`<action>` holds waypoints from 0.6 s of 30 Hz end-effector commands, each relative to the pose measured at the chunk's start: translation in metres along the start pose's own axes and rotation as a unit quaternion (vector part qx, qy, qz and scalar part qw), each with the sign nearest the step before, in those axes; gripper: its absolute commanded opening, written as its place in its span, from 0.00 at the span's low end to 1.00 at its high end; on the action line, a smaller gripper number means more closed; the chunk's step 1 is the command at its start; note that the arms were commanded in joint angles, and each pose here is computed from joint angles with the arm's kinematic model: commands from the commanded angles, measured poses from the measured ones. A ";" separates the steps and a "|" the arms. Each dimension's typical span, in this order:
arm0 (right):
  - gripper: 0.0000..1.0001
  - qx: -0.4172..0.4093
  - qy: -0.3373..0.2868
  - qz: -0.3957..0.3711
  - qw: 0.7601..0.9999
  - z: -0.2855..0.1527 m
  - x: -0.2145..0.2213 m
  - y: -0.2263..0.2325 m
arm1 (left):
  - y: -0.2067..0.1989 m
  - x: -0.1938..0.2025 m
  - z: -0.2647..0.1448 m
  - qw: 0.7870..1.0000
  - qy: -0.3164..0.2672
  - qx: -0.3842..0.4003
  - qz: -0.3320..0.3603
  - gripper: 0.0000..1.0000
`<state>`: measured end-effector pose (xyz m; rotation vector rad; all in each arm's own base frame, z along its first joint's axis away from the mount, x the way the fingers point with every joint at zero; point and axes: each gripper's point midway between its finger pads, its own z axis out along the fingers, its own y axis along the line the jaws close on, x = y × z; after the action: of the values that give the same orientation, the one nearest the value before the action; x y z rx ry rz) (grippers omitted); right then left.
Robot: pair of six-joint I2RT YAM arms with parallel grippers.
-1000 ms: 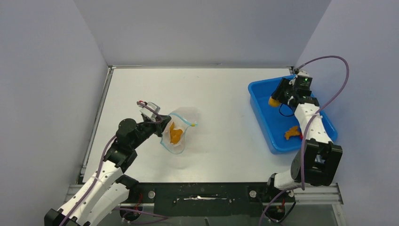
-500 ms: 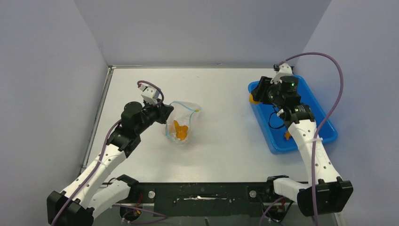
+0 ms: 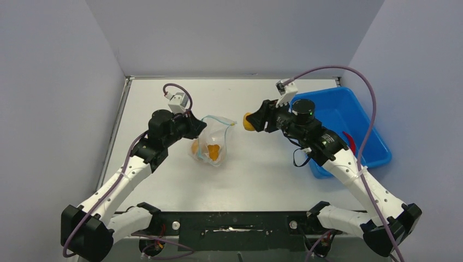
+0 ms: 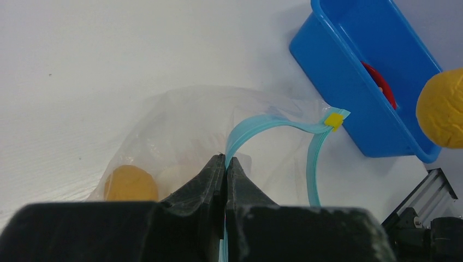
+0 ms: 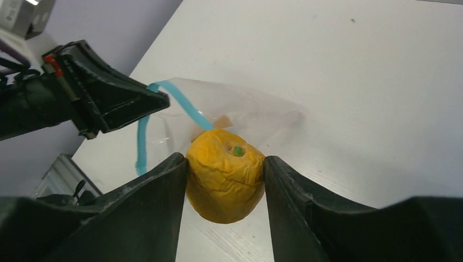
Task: Place the food in the zip-top bag and seal the zipper
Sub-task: Place the fake fruit in the zipper food storage bag.
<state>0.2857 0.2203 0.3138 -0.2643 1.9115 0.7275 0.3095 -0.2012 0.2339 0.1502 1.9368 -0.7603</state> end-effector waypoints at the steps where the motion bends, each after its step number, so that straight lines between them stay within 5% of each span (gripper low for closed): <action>1: 0.48 -0.067 -0.038 0.009 0.997 0.012 -0.016 0.049 | -0.017 -0.028 -0.005 0.999 -0.039 0.028 -0.015 0.00; 9: 0.48 -0.139 -0.020 0.000 0.990 0.028 0.010 0.113 | -0.018 -0.025 -0.008 0.999 -0.031 0.027 -0.025 0.00; 18: 0.47 -0.127 0.010 -0.023 0.992 0.056 0.037 0.124 | -0.025 -0.015 -0.012 0.997 -0.025 0.051 -0.053 0.00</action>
<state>0.2378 0.3479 0.2790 -0.5113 1.9371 0.9437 0.3000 -0.2059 0.2362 0.0829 1.9503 -0.8498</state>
